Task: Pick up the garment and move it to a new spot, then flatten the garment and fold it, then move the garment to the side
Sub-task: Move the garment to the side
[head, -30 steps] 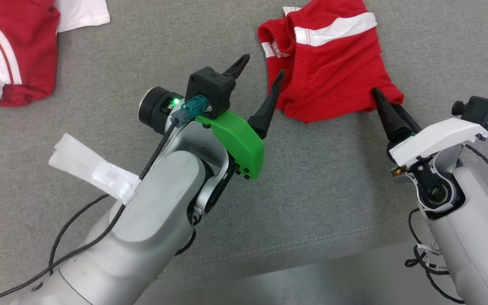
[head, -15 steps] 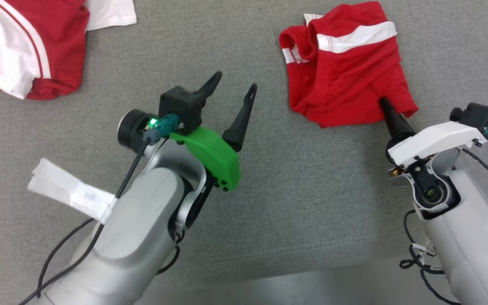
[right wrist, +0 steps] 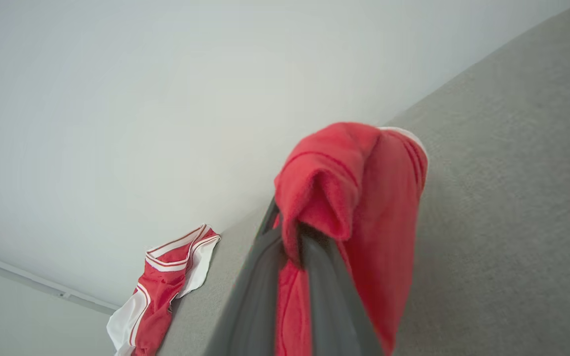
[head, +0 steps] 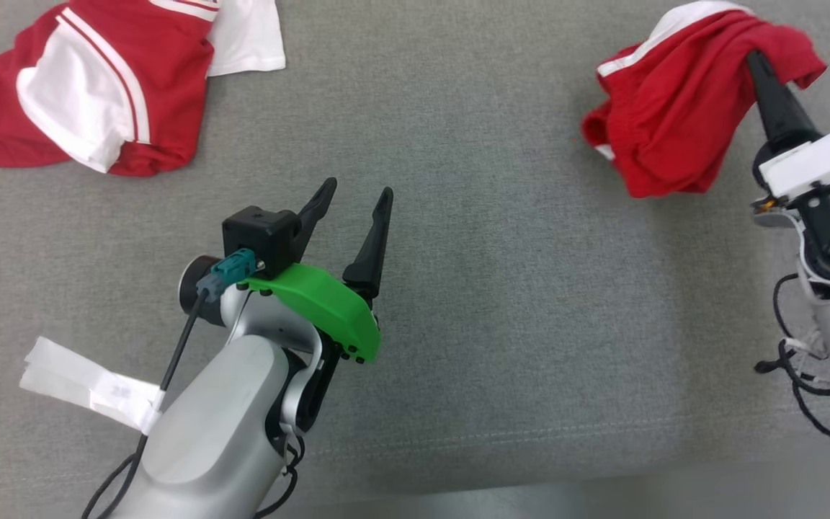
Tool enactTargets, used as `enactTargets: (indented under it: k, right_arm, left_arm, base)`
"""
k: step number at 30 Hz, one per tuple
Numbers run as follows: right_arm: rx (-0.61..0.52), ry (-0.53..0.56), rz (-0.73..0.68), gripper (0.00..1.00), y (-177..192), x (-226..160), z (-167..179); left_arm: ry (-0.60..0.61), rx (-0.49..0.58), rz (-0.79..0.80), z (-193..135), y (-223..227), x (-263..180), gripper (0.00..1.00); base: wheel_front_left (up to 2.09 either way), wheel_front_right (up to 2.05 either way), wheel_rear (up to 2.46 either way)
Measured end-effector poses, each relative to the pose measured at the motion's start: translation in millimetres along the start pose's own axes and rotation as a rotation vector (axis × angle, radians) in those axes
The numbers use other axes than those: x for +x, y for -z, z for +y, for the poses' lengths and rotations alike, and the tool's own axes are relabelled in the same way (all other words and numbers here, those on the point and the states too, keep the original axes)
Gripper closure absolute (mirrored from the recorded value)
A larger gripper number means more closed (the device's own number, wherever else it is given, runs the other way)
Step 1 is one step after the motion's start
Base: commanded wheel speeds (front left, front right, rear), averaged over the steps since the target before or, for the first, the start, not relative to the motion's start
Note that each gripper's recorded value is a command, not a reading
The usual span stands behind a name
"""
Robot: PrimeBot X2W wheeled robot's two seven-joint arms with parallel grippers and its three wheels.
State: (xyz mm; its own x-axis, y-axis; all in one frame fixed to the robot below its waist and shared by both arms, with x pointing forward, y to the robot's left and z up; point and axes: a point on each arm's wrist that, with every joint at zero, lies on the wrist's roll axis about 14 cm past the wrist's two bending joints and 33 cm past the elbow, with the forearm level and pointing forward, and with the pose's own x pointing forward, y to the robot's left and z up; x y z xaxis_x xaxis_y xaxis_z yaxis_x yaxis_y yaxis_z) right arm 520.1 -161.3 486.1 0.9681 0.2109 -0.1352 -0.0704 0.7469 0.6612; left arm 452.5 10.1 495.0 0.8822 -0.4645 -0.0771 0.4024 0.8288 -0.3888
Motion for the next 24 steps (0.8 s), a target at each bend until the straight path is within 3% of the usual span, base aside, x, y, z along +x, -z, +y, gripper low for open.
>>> enactTargets:
  k: [12,20,24]
  right_arm:
    - [-0.099,-0.06,0.155,1.0,-17.5,29.2,37.7]
    - [-0.081,-0.263,0.257,1.0,-11.9,68.3,127.8]
    - [0.028,-0.365,0.363,1.0,19.5,75.4,175.5]
  left_arm:
    - [-0.02,-0.019,-0.07,-2.3,-22.0,-15.5,0.0]
    - [-0.085,-0.021,-0.081,15.3,-25.2,-28.3,0.0]
    - [-0.132,-0.015,-0.085,28.8,-27.1,-37.6,0.0]
  base:
    - [0.0,0.0,0.0]
    - [0.0,0.0,0.0]
    - [0.0,0.0,0.0]
